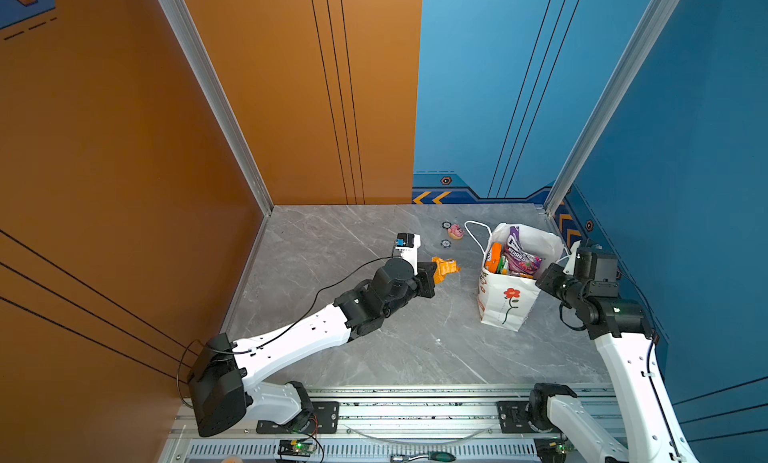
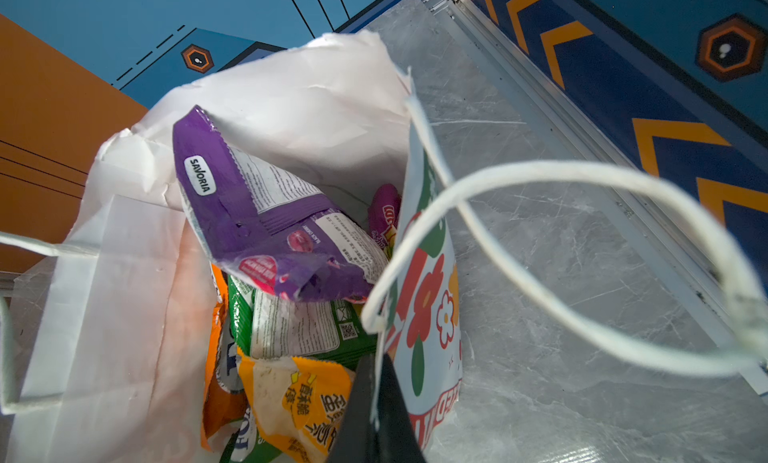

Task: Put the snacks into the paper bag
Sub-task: 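Lift the orange wafer packet with the left gripper off the table, then carry the wafer packet with the left gripper over the paper bag, then lower the wafer packet into the paper bag and open the left gripper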

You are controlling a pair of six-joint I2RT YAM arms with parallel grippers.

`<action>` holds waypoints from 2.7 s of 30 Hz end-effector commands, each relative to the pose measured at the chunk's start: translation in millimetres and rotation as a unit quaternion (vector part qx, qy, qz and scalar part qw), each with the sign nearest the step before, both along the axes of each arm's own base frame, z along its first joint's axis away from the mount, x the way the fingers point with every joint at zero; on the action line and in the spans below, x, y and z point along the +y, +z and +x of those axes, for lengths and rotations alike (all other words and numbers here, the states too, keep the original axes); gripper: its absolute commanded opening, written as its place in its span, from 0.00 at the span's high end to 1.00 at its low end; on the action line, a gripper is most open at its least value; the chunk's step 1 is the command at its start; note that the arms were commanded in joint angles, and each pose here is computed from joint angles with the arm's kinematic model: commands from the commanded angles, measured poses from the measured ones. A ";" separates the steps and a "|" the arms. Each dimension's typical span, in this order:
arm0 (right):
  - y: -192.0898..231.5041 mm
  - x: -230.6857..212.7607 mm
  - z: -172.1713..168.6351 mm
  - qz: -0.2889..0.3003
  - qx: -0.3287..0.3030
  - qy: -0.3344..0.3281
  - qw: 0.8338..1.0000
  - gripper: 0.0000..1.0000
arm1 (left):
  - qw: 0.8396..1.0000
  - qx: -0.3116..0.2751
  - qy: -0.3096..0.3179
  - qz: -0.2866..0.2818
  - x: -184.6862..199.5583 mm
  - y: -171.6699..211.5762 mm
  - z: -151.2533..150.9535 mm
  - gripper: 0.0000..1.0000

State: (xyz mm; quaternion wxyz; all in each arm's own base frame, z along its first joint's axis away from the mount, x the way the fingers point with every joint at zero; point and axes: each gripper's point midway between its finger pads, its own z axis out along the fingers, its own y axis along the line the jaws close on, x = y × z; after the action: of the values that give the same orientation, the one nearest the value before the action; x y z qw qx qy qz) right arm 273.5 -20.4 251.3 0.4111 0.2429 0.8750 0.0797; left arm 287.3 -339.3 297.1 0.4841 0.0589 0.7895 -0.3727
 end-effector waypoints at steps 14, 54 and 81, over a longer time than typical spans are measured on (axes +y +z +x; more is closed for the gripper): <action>0.1 2.3 -5.4 -0.003 0.000 0.009 1.000 1.00 | 0.995 -0.056 -0.044 0.073 -50.8 69.2 16.6 1.00; -4.2 3.7 -6.0 -0.003 0.003 0.012 1.000 1.00 | 0.953 -0.092 -0.092 0.275 -178.0 21.4 21.1 1.00; -5.3 6.7 -2.8 0.005 0.003 0.018 1.000 1.00 | 0.957 -0.045 -0.035 0.284 -136.7 25.4 45.0 0.48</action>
State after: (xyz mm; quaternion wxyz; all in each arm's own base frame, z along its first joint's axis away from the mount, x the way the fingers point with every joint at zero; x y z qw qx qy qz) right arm 272.0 -20.0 250.4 0.4120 0.2426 0.8746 0.0807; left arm 325.5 -494.2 303.3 0.4573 0.2692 0.8336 -0.1534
